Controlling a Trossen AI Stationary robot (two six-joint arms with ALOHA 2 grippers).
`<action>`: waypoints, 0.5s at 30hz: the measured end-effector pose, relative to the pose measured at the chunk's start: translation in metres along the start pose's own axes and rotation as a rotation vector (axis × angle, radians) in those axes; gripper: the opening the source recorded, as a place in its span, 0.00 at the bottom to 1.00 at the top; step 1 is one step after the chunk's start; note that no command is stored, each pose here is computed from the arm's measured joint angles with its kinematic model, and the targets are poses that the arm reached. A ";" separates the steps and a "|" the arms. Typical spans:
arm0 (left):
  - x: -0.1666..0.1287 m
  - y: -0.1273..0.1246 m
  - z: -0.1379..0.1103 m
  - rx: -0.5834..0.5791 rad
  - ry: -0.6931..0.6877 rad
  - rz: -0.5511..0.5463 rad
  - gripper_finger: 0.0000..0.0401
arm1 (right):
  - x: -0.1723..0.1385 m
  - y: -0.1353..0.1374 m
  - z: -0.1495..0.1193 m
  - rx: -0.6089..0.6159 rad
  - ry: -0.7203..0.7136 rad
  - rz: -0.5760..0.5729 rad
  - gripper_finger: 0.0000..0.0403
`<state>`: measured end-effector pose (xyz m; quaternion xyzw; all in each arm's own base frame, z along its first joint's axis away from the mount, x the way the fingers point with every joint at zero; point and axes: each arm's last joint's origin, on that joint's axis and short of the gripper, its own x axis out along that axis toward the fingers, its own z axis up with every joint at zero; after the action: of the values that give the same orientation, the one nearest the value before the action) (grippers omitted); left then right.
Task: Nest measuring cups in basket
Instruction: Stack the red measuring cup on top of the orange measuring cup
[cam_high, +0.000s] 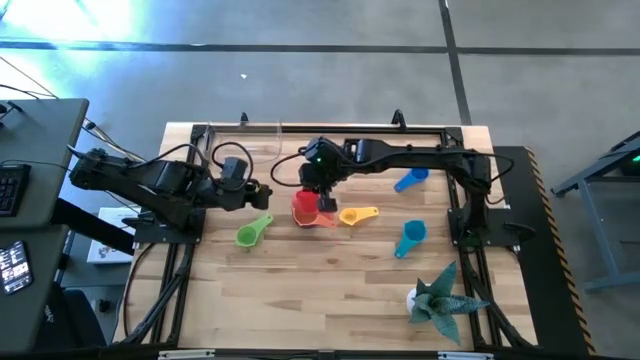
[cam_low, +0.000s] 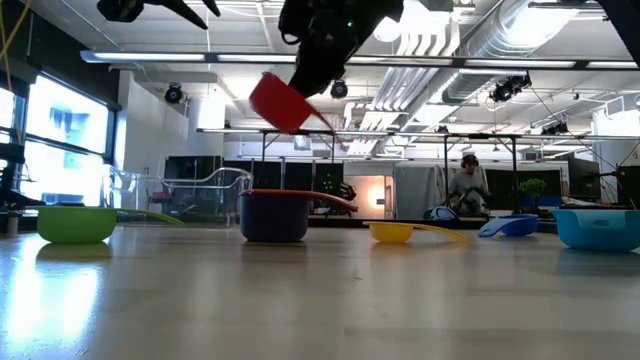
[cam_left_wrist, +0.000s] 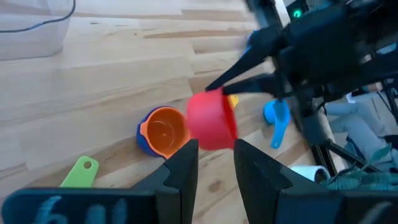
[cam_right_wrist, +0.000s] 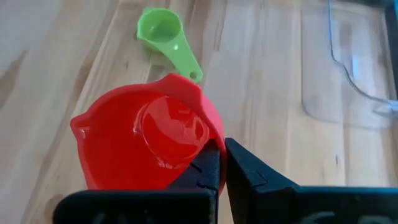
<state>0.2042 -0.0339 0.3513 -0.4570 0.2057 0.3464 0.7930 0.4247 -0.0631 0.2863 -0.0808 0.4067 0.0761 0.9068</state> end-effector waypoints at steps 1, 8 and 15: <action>0.000 0.000 0.000 -0.001 -0.002 0.000 0.23 | 0.003 0.000 -0.002 -0.004 0.012 0.002 0.00; 0.002 -0.001 -0.001 0.000 -0.009 0.007 0.23 | 0.023 -0.001 -0.011 -0.001 0.070 0.024 0.00; 0.010 -0.002 -0.006 0.021 0.001 0.040 0.23 | 0.047 -0.004 -0.025 0.043 0.153 0.039 0.00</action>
<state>0.2126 -0.0358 0.3432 -0.4446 0.2189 0.3600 0.7905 0.4386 -0.0686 0.2354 -0.0591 0.4780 0.0787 0.8728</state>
